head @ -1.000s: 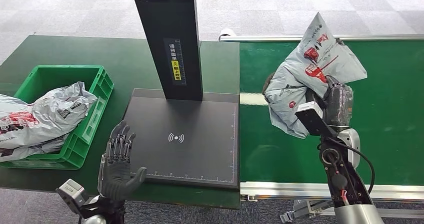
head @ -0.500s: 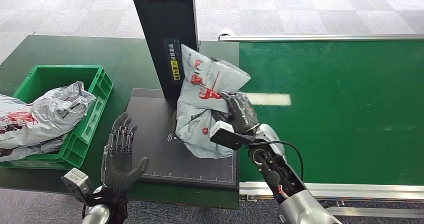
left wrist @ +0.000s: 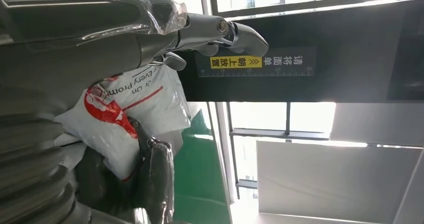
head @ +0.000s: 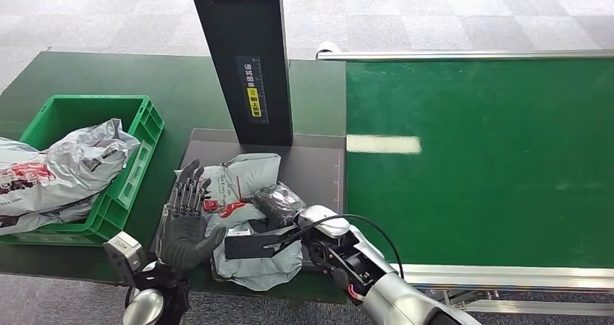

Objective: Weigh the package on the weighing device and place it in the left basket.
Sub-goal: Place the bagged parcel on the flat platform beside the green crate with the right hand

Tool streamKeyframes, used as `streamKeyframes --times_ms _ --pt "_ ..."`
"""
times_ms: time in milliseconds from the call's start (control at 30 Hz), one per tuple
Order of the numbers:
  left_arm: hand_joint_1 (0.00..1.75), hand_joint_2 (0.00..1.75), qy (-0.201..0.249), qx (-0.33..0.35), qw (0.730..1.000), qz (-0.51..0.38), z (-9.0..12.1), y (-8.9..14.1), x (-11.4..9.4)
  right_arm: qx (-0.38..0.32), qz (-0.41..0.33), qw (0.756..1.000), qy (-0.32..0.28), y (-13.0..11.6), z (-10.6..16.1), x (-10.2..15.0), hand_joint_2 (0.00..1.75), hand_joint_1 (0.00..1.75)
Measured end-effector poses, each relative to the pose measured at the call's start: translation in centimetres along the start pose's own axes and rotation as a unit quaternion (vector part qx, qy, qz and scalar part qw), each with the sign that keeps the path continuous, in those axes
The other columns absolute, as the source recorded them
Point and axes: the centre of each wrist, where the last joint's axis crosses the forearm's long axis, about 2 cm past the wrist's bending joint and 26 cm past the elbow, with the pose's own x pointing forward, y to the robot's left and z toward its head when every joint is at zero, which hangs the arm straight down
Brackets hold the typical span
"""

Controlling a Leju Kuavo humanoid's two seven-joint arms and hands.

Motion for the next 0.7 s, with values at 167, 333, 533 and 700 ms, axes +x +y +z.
streamKeyframes --times_ms 167,333,533,700 --pt "0.0 1.75 0.004 0.0 1.0 0.0 0.0 0.0 0.0 -0.04 -0.005 0.999 0.017 0.0 0.1 -0.4 1.75 1.5" --pt "0.0 1.75 0.005 0.0 1.0 -0.001 0.0 0.0 0.0 -0.054 -0.009 0.998 0.022 0.1 0.2 -0.6 1.75 0.0" --pt "0.0 1.75 0.008 0.0 1.0 0.0 0.0 0.0 -0.1 -0.17 -0.081 0.982 -0.024 0.1 0.8 -1.0 0.0 0.0" --pt "0.0 1.75 0.01 0.001 1.0 0.0 -0.2 0.0 -0.2 -0.245 -0.197 0.947 -0.061 0.0 1.9 -1.7 1.75 0.0"
